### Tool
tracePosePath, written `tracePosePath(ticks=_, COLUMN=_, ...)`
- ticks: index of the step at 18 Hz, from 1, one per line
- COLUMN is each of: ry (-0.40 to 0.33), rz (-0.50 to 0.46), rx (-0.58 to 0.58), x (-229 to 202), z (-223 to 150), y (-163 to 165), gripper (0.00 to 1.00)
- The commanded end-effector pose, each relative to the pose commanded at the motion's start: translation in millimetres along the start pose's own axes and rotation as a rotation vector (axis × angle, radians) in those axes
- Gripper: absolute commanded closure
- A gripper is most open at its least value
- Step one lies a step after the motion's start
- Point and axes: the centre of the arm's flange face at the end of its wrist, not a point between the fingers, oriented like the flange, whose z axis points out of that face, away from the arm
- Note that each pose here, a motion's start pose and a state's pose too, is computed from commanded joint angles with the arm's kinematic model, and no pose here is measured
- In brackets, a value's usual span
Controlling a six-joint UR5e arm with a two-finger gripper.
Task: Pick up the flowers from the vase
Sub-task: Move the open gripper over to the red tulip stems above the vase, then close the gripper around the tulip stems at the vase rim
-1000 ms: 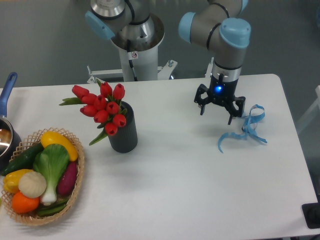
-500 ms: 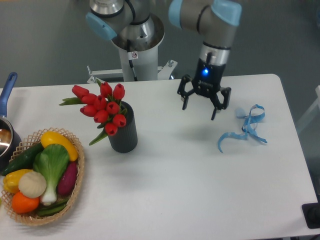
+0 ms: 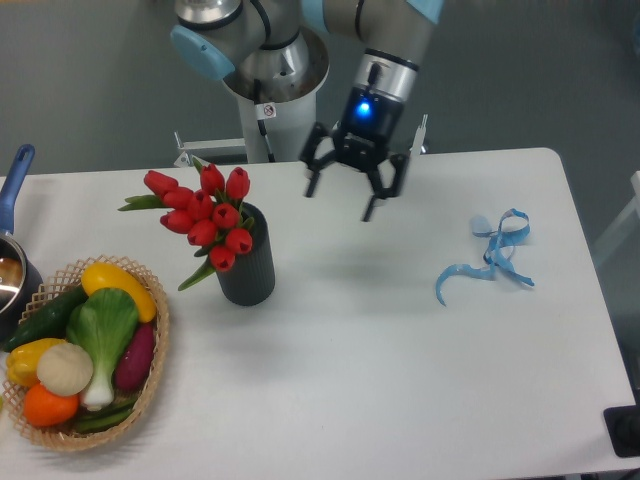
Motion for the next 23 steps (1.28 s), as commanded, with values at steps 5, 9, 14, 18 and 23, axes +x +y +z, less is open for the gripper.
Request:
tracePosePath(ticks=5, ry=0.054, rz=0.003, rx=-0.003, x=25, z=17, y=6, gripper=0.00)
tracePosePath(ticks=9, ry=0.083, rz=0.007, rx=-0.005, x=32, z=27, y=6, gripper=0.00)
tracePosePath(ticks=14, ry=0.124, rz=0.020, rx=-0.007, x=36, z=41, y=6, gripper=0.00)
tracePosePath(ticks=18, ry=0.179, rz=0.024, rx=-0.013, x=39, z=61, y=16, gripper=0.00)
tracePosePath(ticks=23, ry=0.230, rz=0.038, rx=-0.011, x=43, z=79, y=12, gripper=0.00)
